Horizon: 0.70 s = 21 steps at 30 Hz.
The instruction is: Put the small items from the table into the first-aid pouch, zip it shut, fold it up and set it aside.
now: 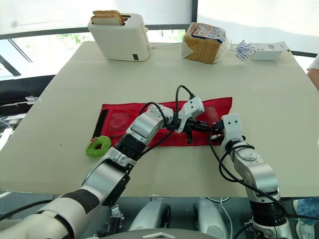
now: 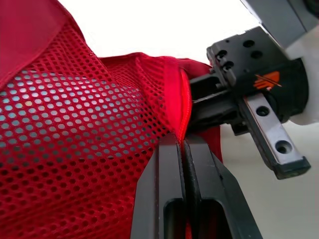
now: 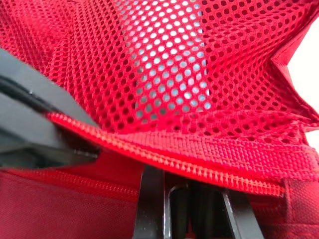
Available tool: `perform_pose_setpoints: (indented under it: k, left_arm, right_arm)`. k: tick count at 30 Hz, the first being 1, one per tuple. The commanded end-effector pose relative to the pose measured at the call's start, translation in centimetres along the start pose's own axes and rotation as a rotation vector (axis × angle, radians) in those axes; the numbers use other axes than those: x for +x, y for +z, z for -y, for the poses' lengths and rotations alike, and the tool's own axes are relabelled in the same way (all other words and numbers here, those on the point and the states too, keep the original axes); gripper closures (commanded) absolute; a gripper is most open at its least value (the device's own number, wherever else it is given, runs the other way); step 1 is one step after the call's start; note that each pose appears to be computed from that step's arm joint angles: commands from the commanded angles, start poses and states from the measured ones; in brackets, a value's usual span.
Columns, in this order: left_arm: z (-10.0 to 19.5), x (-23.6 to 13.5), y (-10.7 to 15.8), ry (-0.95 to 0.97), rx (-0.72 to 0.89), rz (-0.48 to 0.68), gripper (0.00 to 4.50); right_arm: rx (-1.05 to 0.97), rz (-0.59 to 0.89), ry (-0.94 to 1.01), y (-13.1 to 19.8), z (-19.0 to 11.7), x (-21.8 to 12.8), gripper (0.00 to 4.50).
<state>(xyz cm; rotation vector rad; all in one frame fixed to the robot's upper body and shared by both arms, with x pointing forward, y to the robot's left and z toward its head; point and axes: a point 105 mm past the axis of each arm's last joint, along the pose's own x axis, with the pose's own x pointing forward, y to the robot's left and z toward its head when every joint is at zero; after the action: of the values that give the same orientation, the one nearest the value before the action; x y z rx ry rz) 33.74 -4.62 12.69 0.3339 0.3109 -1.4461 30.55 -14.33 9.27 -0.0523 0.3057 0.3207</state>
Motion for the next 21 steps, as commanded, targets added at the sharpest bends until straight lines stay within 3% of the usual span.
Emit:
perform_pose_setpoints:
  k: [1,4,6,9,12,14,18,21]
  left_arm:
    - [0.4,0.6,1.2,0.001,0.062,0.032,4.50]
    - [1.0,0.8,0.9,-0.033,0.061,0.057,4.50]
    - [1.5,0.7,0.9,-0.069,0.045,0.089,3.88]
    - [2.0,0.0,0.8,-0.109,0.037,0.119,2.94]
    - [2.7,-2.1,2.0,-0.188,-0.047,0.205,1.72]
    - [2.8,-4.1,2.6,-0.202,-0.026,0.251,0.59]
    - [1.6,-8.0,2.4,-0.090,0.024,0.357,0.59]
    - [1.9,-11.5,0.7,-0.071,0.048,0.395,0.59]
  right_arm:
    - [0.002,0.082,0.118,1.8,-1.3,-3.4,3.65]
    - [0.050,0.066,0.234,1.5,-2.7,-7.2,2.15]
    - [0.076,0.053,0.271,1.4,-3.0,-9.5,1.10]
    - [0.126,0.045,0.181,1.3,-1.0,-10.7,0.03]
    - [0.185,0.013,0.076,0.8,1.6,-10.9,0.00]
    - [0.214,-0.012,0.049,0.7,2.7,-10.4,0.00]
    - [0.306,-0.032,0.025,0.7,4.1,-8.7,0.00]
    - [0.358,-0.078,0.013,0.0,5.3,-7.5,0.00]
